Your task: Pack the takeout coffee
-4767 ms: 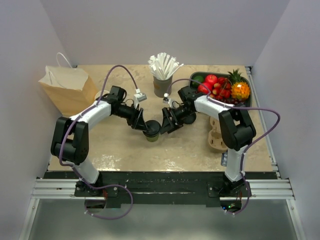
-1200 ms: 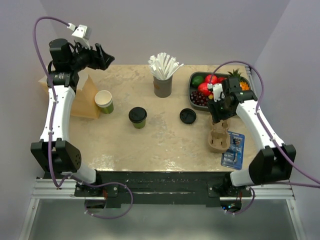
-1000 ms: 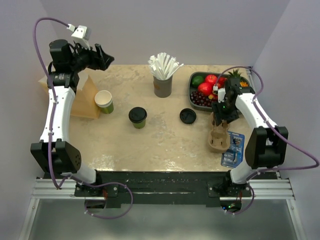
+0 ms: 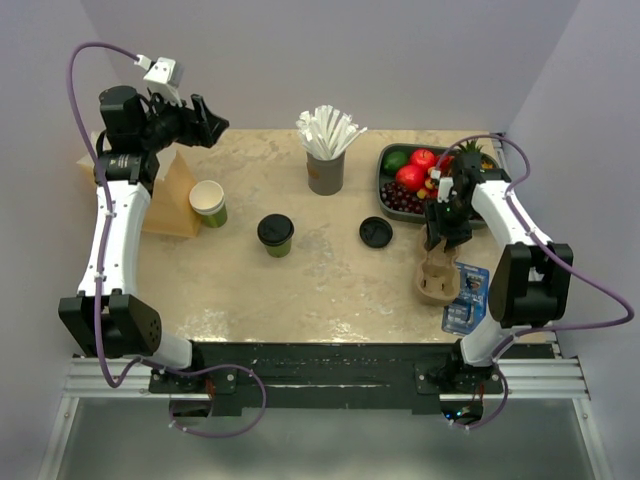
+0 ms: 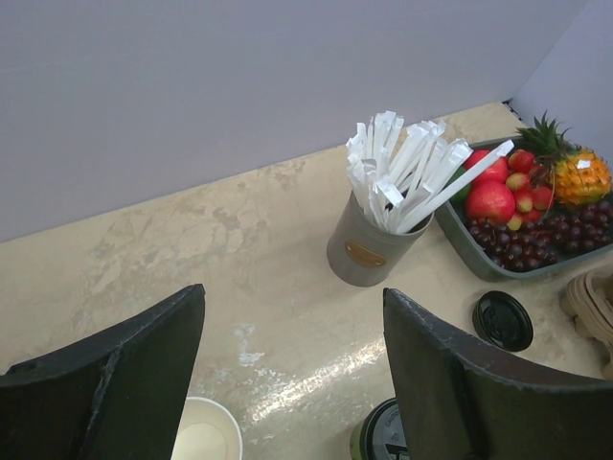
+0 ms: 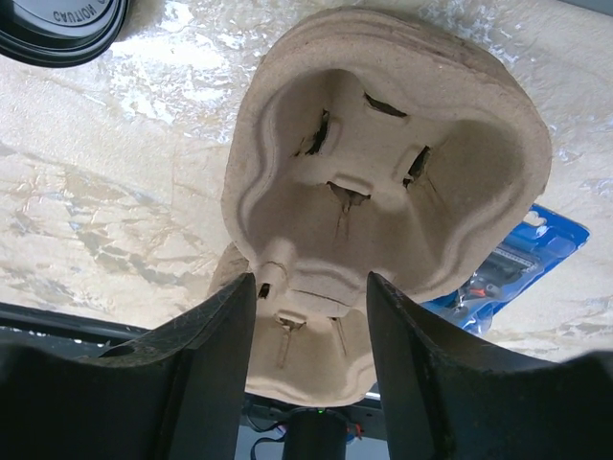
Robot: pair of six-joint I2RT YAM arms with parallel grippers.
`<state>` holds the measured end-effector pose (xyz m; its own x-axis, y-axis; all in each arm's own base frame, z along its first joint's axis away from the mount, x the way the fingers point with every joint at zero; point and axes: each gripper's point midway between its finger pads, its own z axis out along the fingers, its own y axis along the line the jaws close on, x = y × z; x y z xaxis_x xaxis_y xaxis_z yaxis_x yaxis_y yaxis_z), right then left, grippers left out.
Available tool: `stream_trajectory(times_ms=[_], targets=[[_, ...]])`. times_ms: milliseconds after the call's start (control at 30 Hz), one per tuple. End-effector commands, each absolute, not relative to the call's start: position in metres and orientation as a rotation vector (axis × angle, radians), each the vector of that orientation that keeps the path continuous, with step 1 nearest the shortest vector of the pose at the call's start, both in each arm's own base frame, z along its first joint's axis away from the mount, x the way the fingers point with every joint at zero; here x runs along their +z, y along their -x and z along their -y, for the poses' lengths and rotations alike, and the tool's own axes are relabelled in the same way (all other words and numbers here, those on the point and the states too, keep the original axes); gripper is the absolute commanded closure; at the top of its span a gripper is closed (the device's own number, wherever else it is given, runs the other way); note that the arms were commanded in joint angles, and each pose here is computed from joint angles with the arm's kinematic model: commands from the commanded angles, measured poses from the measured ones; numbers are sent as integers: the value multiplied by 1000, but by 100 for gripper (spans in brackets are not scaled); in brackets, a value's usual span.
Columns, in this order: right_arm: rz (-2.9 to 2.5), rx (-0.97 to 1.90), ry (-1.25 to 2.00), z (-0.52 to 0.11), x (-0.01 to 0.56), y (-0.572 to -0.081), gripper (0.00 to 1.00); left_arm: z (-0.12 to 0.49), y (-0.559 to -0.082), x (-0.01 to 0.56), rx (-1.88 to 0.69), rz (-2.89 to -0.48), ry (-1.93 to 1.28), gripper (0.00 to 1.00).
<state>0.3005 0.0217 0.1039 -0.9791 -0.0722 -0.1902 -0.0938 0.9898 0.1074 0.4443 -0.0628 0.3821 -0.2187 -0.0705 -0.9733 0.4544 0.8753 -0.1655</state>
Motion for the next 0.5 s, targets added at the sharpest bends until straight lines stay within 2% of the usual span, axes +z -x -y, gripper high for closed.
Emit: stream_trajectory(times_ms=[0, 467], targets=[[-2961, 159, 82, -19, 105, -304, 50, 61, -443, 386, -460, -1715, -312, 21], [-3018, 113, 195, -10, 108, -308, 52, 57, -452, 379, -431, -1738, -316, 20]])
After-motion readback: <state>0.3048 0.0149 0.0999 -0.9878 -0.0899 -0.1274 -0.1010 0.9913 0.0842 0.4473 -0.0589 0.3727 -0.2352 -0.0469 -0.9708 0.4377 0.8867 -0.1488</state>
